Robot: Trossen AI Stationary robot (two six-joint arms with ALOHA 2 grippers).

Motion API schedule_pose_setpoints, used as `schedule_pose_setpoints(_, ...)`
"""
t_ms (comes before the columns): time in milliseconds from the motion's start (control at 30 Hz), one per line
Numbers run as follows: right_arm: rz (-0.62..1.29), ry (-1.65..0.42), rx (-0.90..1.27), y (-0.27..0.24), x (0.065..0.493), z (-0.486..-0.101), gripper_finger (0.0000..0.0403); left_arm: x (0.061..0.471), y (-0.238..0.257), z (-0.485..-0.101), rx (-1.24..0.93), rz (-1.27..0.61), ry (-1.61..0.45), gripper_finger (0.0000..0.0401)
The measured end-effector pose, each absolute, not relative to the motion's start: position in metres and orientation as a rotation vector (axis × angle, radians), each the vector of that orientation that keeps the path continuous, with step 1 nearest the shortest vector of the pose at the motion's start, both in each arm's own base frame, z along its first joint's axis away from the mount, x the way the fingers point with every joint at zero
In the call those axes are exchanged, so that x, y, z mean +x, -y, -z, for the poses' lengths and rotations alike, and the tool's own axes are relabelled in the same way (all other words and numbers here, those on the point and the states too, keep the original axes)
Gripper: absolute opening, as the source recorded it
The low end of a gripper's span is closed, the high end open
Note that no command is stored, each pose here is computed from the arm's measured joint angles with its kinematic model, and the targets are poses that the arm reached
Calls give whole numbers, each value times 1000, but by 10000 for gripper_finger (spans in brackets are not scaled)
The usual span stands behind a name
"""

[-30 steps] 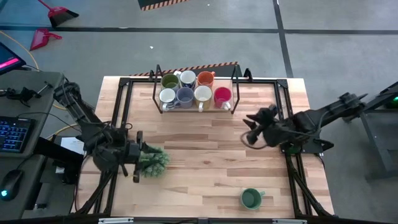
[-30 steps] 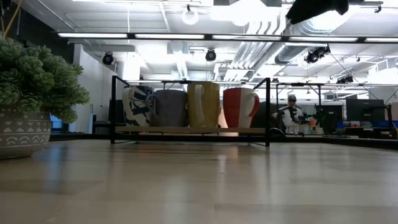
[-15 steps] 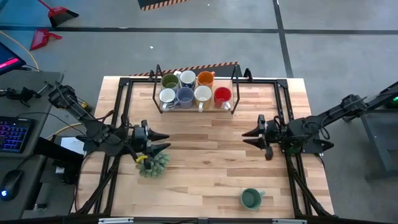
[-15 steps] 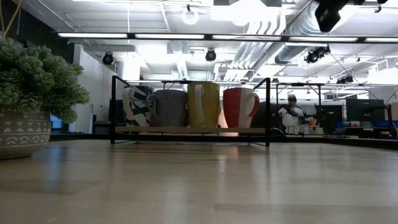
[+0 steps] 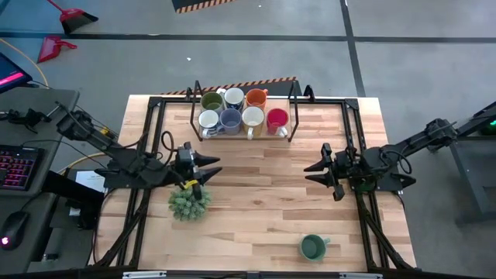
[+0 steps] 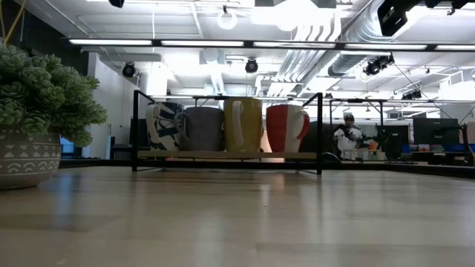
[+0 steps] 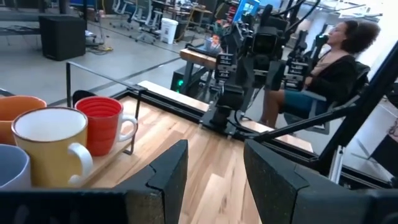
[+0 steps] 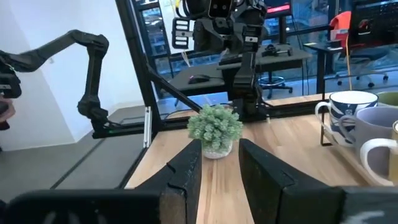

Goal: Place coffee mugs
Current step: Put the green mug on the shelf aligned with the other red mug

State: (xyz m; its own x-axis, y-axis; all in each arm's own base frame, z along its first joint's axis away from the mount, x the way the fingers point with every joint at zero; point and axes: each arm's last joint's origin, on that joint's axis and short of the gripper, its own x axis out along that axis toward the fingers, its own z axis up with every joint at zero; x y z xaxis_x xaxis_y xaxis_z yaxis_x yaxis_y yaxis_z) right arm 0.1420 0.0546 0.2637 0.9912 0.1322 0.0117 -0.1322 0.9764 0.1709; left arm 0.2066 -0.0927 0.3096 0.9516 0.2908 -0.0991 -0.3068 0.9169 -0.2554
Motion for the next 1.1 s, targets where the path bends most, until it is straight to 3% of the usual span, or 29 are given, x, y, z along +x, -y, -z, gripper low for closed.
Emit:
schedule_pose_setpoints(733,-137,-67,219,-55,142,-257,94,214,84,-313,-311,-339,-7,145)
schedule_pose_setpoints(933,-63,-94,200,-53,142,-254,94,212,83,-301,-232,-358,-120,145)
schedule_pose_setpoints(1100,-23,-114,240,-52,142,-255,94,212,83,-298,-301,-339,-138,145)
